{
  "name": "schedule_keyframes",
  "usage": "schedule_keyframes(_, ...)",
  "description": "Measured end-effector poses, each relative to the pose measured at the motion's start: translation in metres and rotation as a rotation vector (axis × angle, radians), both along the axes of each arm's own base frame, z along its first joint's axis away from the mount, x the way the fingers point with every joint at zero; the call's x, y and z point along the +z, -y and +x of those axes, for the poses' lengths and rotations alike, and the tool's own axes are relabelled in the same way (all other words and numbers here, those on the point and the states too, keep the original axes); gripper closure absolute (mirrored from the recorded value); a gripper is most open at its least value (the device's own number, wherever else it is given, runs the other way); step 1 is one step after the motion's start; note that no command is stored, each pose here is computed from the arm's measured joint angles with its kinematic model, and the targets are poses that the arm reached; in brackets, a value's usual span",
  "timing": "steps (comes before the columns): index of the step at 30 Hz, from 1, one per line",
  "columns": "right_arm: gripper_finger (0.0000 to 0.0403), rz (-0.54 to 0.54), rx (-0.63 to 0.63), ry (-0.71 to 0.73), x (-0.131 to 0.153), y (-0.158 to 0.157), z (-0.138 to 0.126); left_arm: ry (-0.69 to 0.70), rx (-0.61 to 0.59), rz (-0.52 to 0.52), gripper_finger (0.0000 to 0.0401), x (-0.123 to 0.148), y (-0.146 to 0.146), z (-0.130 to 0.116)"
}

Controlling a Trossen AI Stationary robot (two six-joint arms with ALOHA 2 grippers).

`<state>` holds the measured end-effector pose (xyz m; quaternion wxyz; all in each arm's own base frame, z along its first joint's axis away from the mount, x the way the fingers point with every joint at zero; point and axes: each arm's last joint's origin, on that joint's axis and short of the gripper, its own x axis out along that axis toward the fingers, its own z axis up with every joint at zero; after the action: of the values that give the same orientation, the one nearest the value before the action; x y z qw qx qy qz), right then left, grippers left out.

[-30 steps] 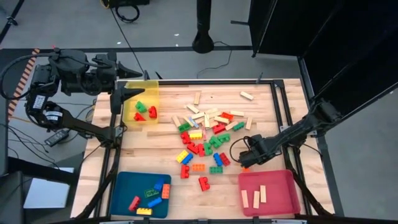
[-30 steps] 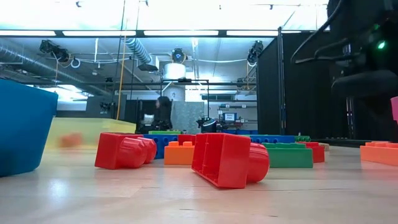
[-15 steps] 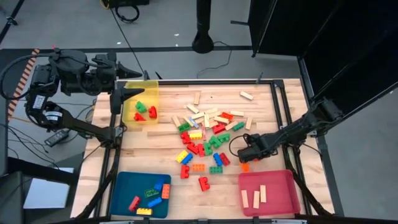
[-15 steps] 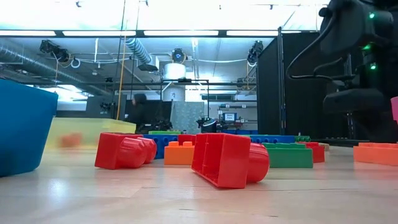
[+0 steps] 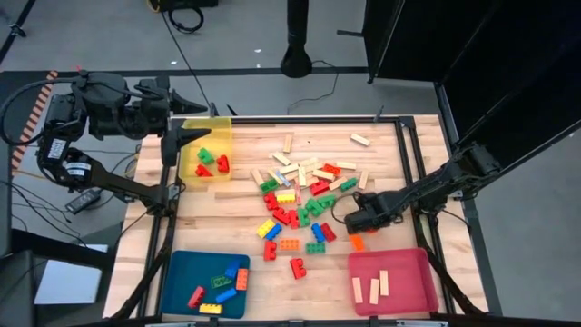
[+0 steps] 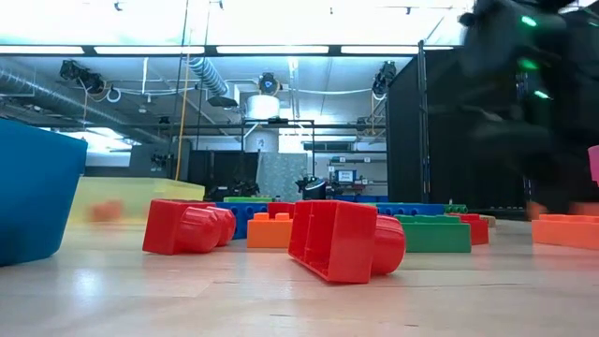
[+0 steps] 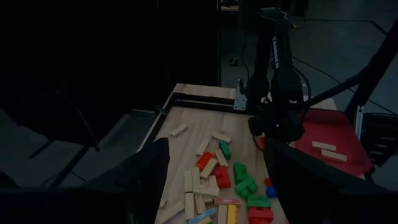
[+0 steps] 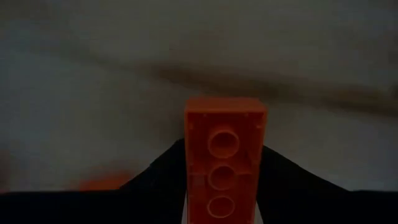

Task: Sort blocks by size
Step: Put the orange game piece into the blue bin

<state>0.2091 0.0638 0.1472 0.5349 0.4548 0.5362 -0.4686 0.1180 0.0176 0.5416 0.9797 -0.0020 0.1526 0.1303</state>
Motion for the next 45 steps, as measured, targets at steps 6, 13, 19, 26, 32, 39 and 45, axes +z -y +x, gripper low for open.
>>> schedule_keyframes(6,0.0249,-0.076,0.075,0.201,0.034,0.012,0.034,0.0,0.0,0.002,0.0133,0.0,0.0,0.0)
schedule_keyframes(13,0.0249,-0.239,0.245,0.564,0.079,0.028,0.083,0.0,0.0,0.002,0.0133,0.0,0.0,0.0)
schedule_keyframes(19,0.0249,-0.421,0.427,0.811,0.11,0.038,0.109,0.001,0.008,0.005,0.0133,0.0,0.0,0.0)
schedule_keyframes(26,0.0249,-0.696,0.743,1.115,0.144,0.034,0.127,0.001,0.018,0.008,0.0133,0.0,-0.001,0.0)
schedule_keyframes(32,0.0249,-0.795,0.883,1.309,0.148,0.029,0.145,0.001,0.018,0.008,0.0132,0.0,-0.001,0.0)
schedule_keyframes(39,0.0249,-0.692,0.986,1.369,0.115,0.018,0.21,0.003,0.02,0.005,0.0132,0.0,-0.001,0.0)
schedule_keyframes(45,0.0249,-0.58,1.145,1.48,0.094,0.005,0.277,0.003,0.02,0.005,0.0132,0.0,-0.001,0.0)
